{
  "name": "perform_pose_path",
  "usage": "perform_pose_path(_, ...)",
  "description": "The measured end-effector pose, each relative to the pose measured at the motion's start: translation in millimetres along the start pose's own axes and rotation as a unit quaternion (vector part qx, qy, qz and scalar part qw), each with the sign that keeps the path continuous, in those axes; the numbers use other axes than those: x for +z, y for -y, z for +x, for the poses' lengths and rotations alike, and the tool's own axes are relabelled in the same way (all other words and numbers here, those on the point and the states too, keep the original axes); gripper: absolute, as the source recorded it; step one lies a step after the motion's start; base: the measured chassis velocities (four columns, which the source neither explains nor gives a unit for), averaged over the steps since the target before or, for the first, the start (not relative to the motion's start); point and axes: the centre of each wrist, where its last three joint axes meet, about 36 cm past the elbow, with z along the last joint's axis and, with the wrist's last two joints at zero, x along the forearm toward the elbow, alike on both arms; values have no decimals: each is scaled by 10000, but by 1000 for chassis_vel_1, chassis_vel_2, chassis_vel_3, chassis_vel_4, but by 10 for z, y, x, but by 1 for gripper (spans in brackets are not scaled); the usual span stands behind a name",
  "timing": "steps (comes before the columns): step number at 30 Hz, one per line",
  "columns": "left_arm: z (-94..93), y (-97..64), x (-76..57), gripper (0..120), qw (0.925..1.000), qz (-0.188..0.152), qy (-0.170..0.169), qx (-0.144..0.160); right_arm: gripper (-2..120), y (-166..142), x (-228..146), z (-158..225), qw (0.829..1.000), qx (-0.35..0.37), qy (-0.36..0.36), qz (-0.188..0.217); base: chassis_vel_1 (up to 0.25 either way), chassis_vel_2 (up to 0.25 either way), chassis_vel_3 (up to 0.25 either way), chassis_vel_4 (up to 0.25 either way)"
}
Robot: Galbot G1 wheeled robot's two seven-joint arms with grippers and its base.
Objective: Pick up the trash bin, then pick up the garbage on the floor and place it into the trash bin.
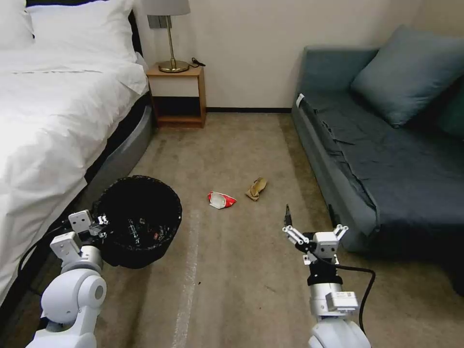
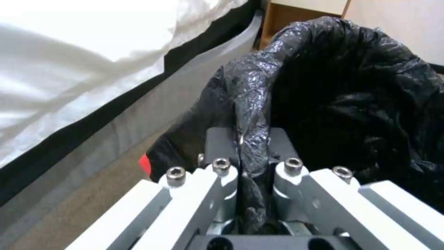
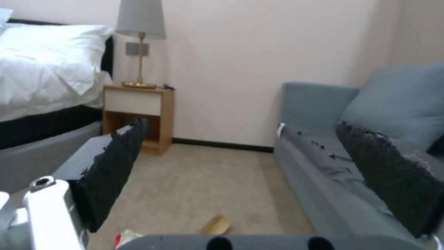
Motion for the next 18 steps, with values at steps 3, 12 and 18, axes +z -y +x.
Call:
perform_pose_path(3,6,-10,-8,4,10000,-2,11,-12,100,-1,21,-7,10000,-38,-2,9,-25,22,10,-22)
perform_pose_path(12,1,-28,-18,4,10000,5,28,-53,100,-6,93,-46,10000,-79,-12,20,-152,157,147,-147)
perform_pose_path(18,-40,-31,-17,4,10000,16,28,-83,100,-9,140,-81,9999,-102,-22,37,-244,220,236,-222)
